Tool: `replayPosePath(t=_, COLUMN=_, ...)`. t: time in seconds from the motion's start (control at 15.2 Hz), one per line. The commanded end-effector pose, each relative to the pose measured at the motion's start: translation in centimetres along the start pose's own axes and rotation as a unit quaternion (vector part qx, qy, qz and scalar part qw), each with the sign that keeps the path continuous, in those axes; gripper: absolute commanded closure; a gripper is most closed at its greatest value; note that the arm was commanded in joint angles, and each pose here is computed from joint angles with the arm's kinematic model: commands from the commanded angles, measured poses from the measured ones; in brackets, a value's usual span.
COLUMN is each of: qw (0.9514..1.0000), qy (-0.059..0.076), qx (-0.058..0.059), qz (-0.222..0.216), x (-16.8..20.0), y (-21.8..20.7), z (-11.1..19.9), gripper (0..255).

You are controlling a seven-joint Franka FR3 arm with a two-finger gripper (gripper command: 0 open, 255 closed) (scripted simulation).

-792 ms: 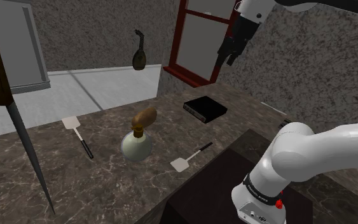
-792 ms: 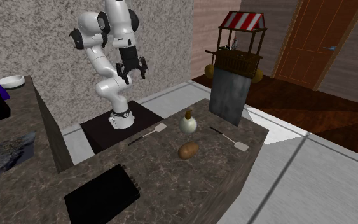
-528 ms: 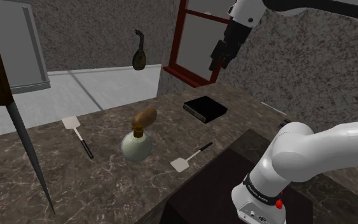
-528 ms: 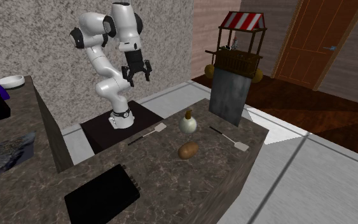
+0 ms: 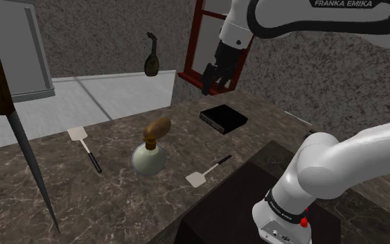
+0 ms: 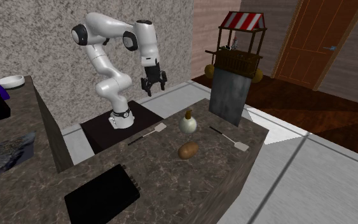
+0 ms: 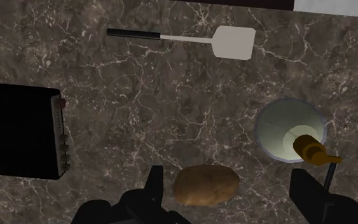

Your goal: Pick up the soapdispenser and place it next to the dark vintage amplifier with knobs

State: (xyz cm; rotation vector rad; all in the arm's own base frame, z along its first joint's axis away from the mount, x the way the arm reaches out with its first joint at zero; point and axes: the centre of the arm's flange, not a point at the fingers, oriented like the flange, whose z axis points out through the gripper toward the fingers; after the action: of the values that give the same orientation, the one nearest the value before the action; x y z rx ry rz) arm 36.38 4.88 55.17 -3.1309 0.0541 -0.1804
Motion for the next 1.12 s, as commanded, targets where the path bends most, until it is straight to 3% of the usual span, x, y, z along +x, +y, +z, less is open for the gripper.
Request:
replayPosePath(t=0.0, qw=1.0000, qy=-0.005, qx=0.002, qz=0.000, x=1.0, y=-1.9, z=2.0, gripper=0)
replayPosePath(t=1.06, qw=0.9988, qy=-0.048, qx=0.014, qz=-0.005, x=7.2, y=-16.1, z=16.6, gripper=0)
